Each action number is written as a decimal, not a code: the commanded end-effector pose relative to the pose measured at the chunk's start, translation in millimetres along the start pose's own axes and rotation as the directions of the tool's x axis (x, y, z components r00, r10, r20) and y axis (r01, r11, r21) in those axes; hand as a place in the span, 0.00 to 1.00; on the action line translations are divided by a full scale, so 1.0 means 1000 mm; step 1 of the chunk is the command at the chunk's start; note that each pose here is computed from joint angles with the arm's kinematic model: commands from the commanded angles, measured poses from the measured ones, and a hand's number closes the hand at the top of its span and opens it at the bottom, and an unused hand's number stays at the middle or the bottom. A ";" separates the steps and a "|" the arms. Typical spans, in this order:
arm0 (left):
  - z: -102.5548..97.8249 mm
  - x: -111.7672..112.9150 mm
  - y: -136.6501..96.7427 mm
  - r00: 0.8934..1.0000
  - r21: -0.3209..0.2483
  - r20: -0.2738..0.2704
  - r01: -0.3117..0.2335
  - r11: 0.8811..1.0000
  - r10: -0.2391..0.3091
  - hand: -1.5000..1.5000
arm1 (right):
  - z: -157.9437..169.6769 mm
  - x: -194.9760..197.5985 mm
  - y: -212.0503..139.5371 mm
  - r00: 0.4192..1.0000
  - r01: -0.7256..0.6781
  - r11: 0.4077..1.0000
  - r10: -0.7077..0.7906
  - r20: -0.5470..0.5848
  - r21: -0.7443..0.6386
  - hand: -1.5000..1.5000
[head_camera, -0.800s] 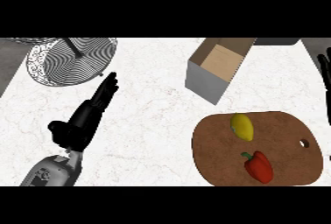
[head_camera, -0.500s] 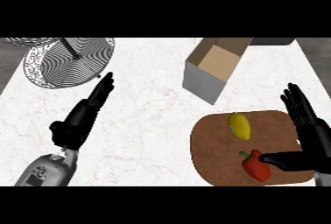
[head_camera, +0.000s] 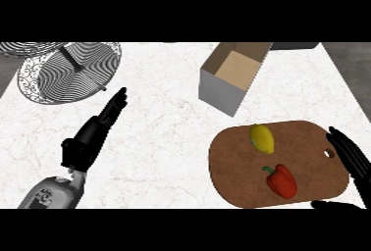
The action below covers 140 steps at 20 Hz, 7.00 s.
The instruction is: Pick the bell pepper from the cutting board and place it in the cardboard box
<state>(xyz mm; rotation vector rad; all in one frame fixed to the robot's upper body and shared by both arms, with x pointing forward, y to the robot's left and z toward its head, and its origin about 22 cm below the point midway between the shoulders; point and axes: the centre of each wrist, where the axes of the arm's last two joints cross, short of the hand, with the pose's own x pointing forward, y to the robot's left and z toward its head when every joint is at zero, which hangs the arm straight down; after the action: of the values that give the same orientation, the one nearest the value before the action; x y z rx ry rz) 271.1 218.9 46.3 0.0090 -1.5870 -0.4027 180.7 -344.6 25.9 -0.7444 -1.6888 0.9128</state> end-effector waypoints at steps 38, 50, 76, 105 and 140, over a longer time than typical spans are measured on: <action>-0.022 0.003 -0.008 1.000 -0.053 0.010 0.001 0.999 -0.001 0.50 | 0.000 0.119 0.032 0.936 -0.203 0.902 0.292 -0.194 0.380 0.00; -0.018 -0.005 -0.031 0.999 -0.061 0.034 0.005 0.998 -0.003 0.50 | 0.010 0.109 0.039 0.923 -0.243 0.868 0.345 -0.173 0.434 0.00; -0.028 -0.014 -0.012 1.000 -0.054 0.027 0.012 0.998 -0.010 0.50 | -0.011 0.066 0.092 0.880 -0.280 0.820 0.427 -0.208 0.500 1.00; -0.013 0.005 -0.010 0.999 -0.081 0.039 -0.014 0.997 0.017 0.50 | -0.126 -0.034 -0.100 0.587 -0.300 0.934 0.022 0.809 0.193 1.00; -0.022 -0.014 -0.009 0.999 -0.073 0.033 -0.003 0.997 0.006 0.50 | -0.264 0.055 -0.155 0.774 0.093 0.972 -0.207 0.598 0.216 1.00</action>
<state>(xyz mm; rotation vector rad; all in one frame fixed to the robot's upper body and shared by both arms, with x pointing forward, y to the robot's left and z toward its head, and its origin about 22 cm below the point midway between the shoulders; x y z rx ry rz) 288.5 203.6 37.6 -0.0536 -1.6021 -0.4632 392.4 -353.0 240.0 -0.2295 -2.1737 1.2644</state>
